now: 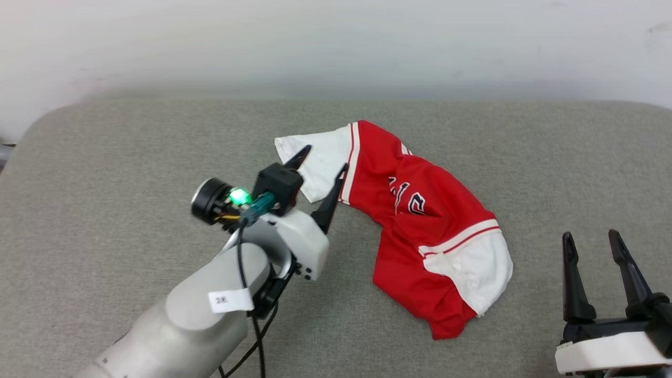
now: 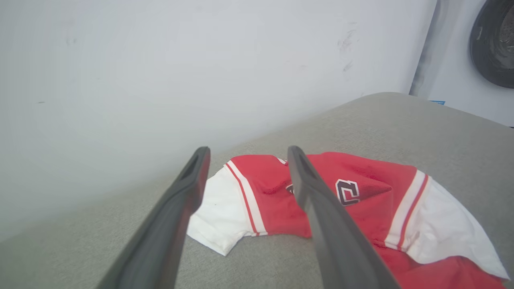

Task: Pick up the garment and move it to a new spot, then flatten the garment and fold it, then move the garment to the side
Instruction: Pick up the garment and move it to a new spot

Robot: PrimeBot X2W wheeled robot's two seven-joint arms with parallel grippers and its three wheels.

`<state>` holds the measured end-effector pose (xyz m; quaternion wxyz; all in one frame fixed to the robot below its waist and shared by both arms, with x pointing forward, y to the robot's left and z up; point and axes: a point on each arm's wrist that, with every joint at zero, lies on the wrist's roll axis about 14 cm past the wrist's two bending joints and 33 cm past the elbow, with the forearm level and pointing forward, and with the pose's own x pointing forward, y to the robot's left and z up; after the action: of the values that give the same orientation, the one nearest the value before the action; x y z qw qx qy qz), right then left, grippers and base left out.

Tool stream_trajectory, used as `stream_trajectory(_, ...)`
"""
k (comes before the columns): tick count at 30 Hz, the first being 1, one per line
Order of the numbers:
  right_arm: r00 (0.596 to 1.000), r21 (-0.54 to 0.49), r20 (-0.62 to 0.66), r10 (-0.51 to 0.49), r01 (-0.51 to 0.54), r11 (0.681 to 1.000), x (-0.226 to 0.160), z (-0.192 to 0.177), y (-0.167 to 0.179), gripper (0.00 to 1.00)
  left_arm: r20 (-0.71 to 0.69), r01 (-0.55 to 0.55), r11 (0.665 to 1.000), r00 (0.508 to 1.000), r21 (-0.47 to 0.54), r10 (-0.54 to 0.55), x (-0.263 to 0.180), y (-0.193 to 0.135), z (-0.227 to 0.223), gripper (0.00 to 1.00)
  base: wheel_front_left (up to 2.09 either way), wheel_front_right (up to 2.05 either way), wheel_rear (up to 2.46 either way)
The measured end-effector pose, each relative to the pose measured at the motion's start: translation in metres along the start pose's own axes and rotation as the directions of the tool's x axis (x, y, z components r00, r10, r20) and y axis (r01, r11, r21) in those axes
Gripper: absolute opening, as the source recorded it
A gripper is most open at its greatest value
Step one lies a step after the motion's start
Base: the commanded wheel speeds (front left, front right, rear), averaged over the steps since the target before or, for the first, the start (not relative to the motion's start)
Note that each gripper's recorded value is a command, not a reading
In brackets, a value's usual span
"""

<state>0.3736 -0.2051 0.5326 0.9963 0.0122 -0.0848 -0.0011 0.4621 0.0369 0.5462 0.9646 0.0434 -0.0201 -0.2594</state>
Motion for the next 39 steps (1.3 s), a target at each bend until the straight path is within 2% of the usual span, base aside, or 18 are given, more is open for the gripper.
stream_trajectory(3, 1.0, 0.009, 0.001, 0.013, -0.013, 1.0, -0.003, 0.001, 0.004, 1.0, 0.041, -0.127, 0.992, 0.991, 0.01, 0.126, -0.021, 0.027, 0.01, 1.0, 0.0, 0.0, 0.0)
stream_trajectory(6, 1.0, 0.015, 0.007, 0.028, -0.028, 0.999, -0.003, 0.003, 0.01, 1.0, 0.114, -0.243, 0.97, 0.964, 0.01, 0.24, -0.044, 0.051, 0.028, 1.0, 0.0, 0.0, 0.0)
stream_trajectory(11, 0.999, 0.02, 0.012, 0.048, -0.049, 0.999, -0.004, 0.005, 0.016, 1.0, 0.16, -0.399, 0.917, 0.905, -0.007, 0.395, -0.089, 0.077, 0.03, 1.0, 0.0, 0.0, 0.0)
stream_trajectory(17, 0.998, 0.029, 0.012, 0.058, -0.058, 0.998, -0.008, 0.005, 0.02, 1.0, 0.192, -0.518, 0.855, 0.838, -0.015, 0.511, -0.135, 0.091, 0.029, 1.0, 0.0, 0.0, 0.0)
stream_trajectory(18, 0.998, 0.03, 0.012, 0.062, -0.062, 0.998, -0.009, 0.005, 0.021, 1.0, 0.199, -0.564, 0.825, 0.807, -0.016, 0.556, -0.153, 0.096, 0.027, 1.0, 0.0, 0.0, 0.0)
stream_trajectory(21, 0.998, 0.033, 0.009, 0.062, -0.062, 0.998, -0.011, 0.005, 0.021, 1.0, 0.183, -0.596, 0.803, 0.787, -0.02, 0.589, -0.168, 0.096, 0.018, 1.0, 0.0, 0.0, 0.0)
stream_trajectory(27, 0.998, 0.05, 0.001, 0.058, -0.058, 0.997, -0.016, 0.003, 0.021, 1.0, 0.14, -0.627, 0.779, 0.771, -0.009, 0.621, -0.19, 0.092, 0.0, 1.0, 0.0, 0.0, 0.0)
stream_trajectory(33, 0.999, 0.063, -0.018, 0.049, -0.047, 0.997, -0.023, -0.002, 0.018, 1.0, 0.125, -0.631, 0.775, 0.769, -0.009, 0.627, -0.2, 0.088, -0.007, 1.0, 0.0, 0.0, 0.0)
stream_trajectory(39, 0.999, 0.066, -0.028, 0.042, -0.04, 0.997, -0.027, -0.005, 0.016, 1.0, 0.111, -0.612, 0.791, 0.786, -0.002, 0.608, -0.202, 0.079, -0.013, 1.0, 0.0, 0.0, 0.0)
